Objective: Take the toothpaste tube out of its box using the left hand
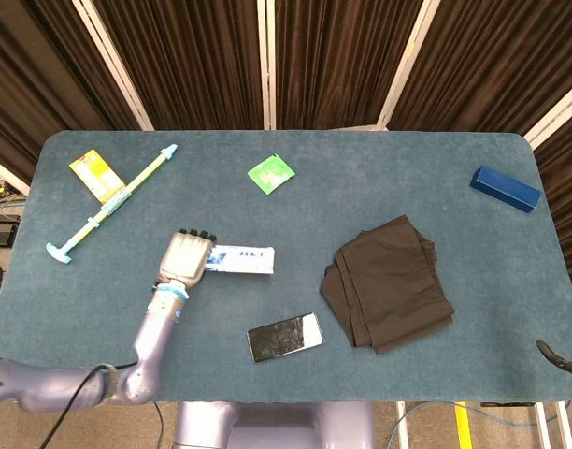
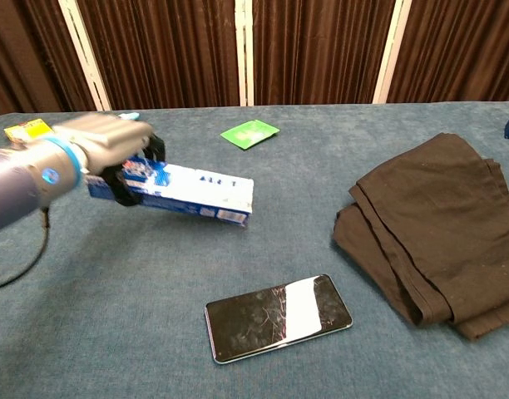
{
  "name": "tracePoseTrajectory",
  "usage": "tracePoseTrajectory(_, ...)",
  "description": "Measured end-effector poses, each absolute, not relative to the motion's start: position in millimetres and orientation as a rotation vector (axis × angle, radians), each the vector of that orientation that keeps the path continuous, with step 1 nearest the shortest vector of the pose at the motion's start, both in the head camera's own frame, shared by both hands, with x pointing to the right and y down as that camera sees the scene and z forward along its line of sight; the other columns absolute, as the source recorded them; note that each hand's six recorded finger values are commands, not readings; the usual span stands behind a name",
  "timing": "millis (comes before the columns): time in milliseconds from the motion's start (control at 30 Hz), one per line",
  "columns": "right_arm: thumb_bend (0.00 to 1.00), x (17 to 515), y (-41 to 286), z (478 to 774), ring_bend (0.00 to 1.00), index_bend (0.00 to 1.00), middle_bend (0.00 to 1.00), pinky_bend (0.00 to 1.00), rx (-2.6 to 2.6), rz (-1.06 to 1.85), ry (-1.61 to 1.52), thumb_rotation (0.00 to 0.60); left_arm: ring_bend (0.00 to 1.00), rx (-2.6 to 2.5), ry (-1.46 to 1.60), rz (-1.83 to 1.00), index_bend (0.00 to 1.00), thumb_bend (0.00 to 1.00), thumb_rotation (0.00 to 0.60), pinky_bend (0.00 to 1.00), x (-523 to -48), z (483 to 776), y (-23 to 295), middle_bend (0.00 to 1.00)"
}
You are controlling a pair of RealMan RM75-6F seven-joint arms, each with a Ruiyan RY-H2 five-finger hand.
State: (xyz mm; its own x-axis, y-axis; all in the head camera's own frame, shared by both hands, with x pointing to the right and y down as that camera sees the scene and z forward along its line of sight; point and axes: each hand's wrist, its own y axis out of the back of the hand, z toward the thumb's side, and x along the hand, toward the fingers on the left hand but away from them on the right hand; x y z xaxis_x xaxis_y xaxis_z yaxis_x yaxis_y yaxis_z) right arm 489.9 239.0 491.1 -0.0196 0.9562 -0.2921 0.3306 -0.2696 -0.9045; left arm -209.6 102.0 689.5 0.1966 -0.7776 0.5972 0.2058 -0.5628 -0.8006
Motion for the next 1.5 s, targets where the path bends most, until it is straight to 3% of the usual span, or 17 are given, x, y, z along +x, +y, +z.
tracePoseTrajectory(633,0.07,477,243,494,0.00,0.12,0.00,0.00,-1.633,1.308,-1.302,0.600,0.35,-1.621,0.768,-1.339,0.49,0.40,0.600,0.38,-278,630,76,0.36)
tracePoseTrajectory(1200,0.07,476,243,494,0.00,0.12,0.00,0.00,-1.598,1.316,-1.288,0.600,0.34,-1.254,0.362,-1.197,0.47,0.40,0.600,0.36,-295,546,38,0.33)
tracePoseTrajectory(1500,0.07,474,244,494,0.00,0.12,0.00,0.00,-1.590,1.317,-1.282,0.600,0.34,-1.127,0.307,-1.134,0.46,0.40,0.600,0.35,-292,531,38,0.32)
